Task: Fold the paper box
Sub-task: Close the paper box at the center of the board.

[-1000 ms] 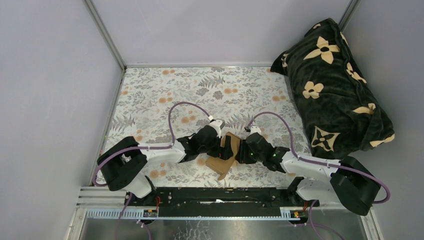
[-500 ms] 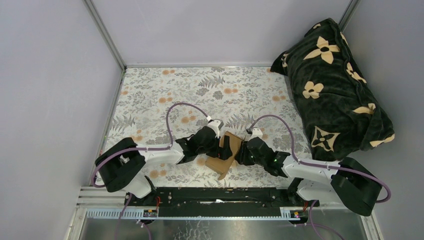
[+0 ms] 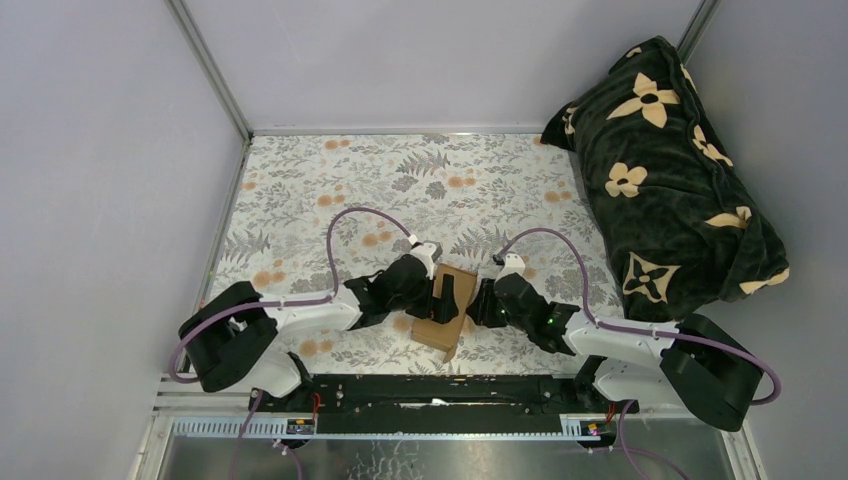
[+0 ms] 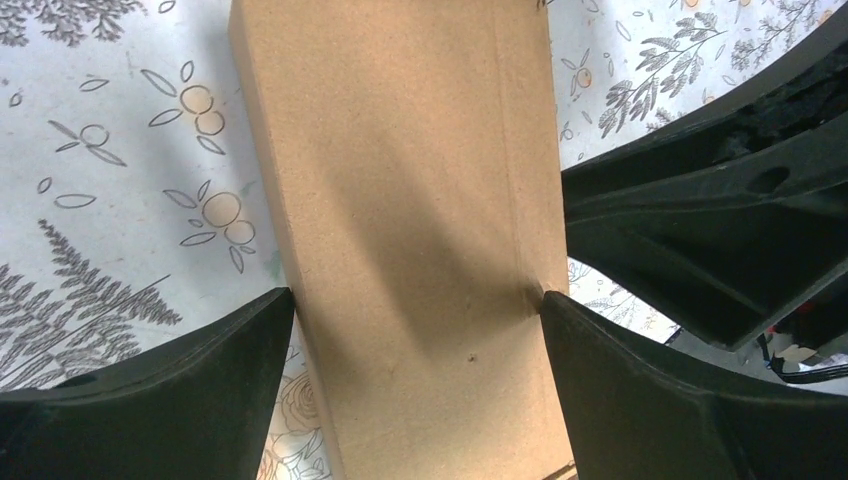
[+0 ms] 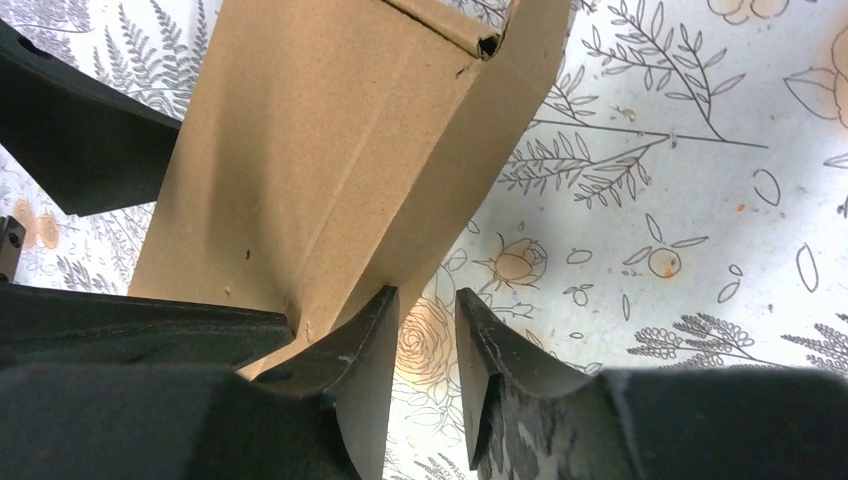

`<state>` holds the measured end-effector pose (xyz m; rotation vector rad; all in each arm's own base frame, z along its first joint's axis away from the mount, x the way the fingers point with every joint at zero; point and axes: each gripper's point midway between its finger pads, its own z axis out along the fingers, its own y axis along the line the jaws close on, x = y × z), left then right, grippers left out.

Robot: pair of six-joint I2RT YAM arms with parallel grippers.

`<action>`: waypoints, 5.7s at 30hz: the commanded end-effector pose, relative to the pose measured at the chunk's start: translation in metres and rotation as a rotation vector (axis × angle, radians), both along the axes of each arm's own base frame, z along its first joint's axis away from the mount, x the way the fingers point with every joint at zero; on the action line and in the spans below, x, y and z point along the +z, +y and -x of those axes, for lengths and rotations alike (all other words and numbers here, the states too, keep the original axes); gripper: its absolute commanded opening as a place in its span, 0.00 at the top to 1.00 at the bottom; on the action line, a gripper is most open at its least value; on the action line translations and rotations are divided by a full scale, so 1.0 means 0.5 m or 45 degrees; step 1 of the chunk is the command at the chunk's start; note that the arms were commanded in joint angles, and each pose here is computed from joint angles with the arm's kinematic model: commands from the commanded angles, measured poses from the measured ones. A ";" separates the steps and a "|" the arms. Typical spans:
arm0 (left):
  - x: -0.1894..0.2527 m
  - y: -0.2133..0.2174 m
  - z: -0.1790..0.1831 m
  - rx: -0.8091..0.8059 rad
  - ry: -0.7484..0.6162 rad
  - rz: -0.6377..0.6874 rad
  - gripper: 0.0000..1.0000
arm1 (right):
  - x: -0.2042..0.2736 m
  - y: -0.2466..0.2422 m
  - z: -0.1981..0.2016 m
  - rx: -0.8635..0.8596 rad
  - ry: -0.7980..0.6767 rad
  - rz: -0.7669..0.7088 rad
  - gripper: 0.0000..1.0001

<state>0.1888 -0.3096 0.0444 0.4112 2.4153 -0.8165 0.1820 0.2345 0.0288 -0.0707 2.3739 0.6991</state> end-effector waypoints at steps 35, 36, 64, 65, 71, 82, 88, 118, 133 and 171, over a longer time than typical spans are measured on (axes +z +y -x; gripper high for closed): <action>-0.011 0.070 -0.006 0.076 -0.063 -0.068 0.01 | 0.064 0.119 -0.037 0.081 -0.040 -0.265 0.44; -0.011 0.070 -0.006 0.076 -0.063 -0.065 0.02 | 0.062 0.119 -0.036 0.077 -0.033 -0.265 0.44; -0.016 0.033 0.022 -0.057 -0.026 0.110 0.02 | 0.007 0.126 -0.035 -0.072 0.111 -0.375 0.47; -0.015 0.032 0.023 -0.061 -0.029 0.116 0.02 | 0.007 0.127 -0.035 -0.073 0.111 -0.375 0.47; 0.000 0.039 0.025 -0.066 -0.064 0.138 0.02 | 0.001 0.123 -0.035 -0.081 0.120 -0.350 0.50; -0.001 0.101 -0.008 0.114 -0.128 0.018 0.02 | 0.001 0.124 -0.035 -0.071 0.124 -0.332 0.53; 0.030 0.123 -0.027 0.172 -0.211 0.078 0.02 | 0.004 0.128 -0.035 -0.057 0.124 -0.331 0.53; 0.060 0.107 0.019 0.311 -0.217 -0.326 0.01 | 0.020 0.137 -0.050 -0.127 0.164 -0.330 0.60; 0.086 0.141 0.022 0.382 -0.268 -0.383 0.01 | 0.034 0.135 -0.044 -0.135 0.154 -0.396 0.62; 0.039 0.336 -0.069 0.815 -0.115 -0.428 0.03 | 0.053 0.087 -0.081 -0.029 0.000 -0.173 0.66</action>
